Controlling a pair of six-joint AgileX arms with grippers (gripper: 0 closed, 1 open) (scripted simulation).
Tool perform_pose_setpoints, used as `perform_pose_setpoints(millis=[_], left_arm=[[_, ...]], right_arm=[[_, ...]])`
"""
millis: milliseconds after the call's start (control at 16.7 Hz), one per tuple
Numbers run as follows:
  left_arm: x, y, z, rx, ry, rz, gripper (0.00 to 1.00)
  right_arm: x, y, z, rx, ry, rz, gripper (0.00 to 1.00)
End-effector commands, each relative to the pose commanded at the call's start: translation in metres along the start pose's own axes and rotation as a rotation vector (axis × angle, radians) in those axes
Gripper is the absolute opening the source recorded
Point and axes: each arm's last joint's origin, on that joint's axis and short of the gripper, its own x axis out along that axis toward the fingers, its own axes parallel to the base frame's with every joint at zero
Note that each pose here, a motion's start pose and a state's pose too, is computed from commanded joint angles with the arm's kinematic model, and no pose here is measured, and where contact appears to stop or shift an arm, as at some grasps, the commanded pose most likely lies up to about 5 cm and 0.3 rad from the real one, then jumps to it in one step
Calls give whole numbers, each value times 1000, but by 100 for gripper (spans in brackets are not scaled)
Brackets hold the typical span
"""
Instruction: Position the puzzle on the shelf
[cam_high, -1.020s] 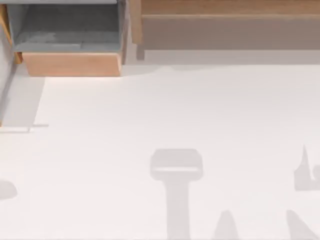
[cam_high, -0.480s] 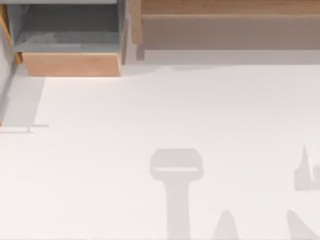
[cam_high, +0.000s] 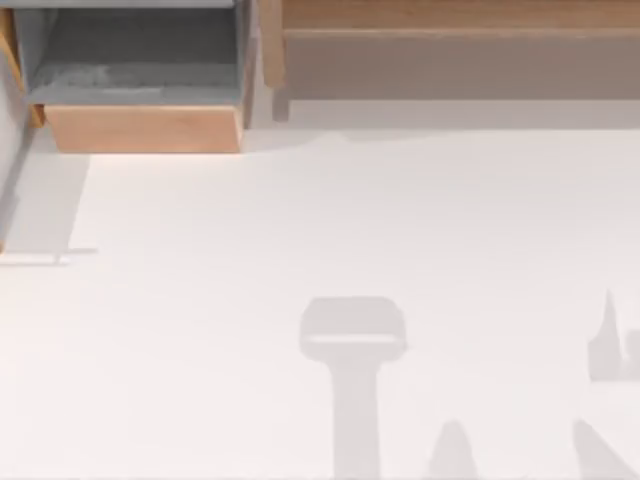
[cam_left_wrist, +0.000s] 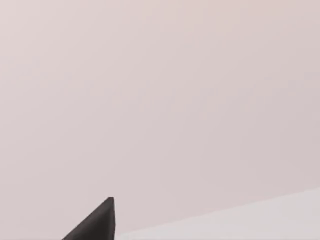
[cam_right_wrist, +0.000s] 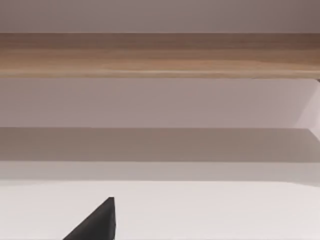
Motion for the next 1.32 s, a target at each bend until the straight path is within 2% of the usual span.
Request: perform_pose_setpoints(millis=[180, 360, 540, 720, 960, 1320], left_arm=[[14, -6, 51, -120, 101, -144, 100], [27, -32, 95, -196, 241, -297, 100], [37, -67, 126, -226, 403, -430, 100], [45, -100, 143, -221, 554, -526, 100], [55, -128, 146, -202, 685, -593, 100], [56, -129, 145, -204, 696, -597, 100]], right_arm=[[0, 0, 0, 0, 0, 0, 100], [0, 0, 0, 0, 0, 0, 100], [0, 0, 0, 0, 0, 0, 100], [0, 0, 0, 0, 0, 0, 100], [0, 0, 0, 0, 0, 0, 100], [0, 0, 0, 0, 0, 0, 100]])
